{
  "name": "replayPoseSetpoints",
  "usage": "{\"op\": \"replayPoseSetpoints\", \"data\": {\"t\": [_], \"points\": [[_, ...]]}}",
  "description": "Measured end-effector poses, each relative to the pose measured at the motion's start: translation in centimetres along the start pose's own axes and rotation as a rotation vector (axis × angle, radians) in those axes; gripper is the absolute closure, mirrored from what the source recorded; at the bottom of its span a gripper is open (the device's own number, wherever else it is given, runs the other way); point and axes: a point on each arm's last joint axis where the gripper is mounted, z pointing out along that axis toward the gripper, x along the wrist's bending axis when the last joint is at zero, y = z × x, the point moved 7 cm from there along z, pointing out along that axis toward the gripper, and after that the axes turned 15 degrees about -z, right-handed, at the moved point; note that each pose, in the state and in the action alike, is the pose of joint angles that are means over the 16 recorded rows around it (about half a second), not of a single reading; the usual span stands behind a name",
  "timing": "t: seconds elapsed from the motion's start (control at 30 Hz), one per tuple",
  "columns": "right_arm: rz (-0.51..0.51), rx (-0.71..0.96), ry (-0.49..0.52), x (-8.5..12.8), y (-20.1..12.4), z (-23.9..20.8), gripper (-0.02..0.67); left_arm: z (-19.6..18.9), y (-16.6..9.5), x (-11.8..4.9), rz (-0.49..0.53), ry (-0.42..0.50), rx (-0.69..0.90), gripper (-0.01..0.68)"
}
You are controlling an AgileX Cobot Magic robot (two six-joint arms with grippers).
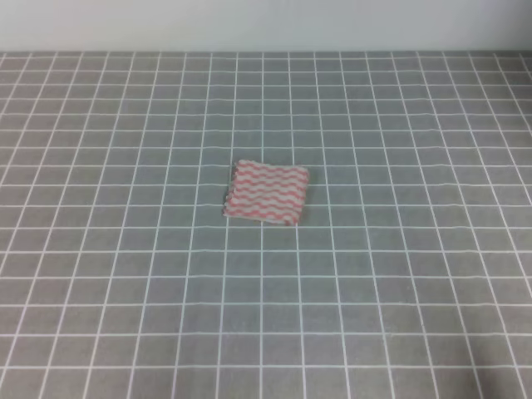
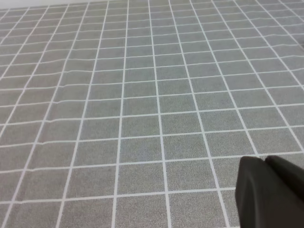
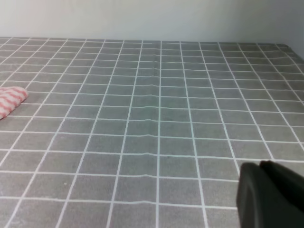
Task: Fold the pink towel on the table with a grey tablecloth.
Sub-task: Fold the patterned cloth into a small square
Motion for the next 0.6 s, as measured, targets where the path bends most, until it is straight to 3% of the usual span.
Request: {"op": "replayPoseSetpoints", "data": {"t": [0.6], "points": [[-0.001, 0.001, 0.0, 0.03, -0.13, 0.02, 0.667, -0.06, 0.13, -0.04, -0.001, 0.0, 0.004, 0.673]]}}
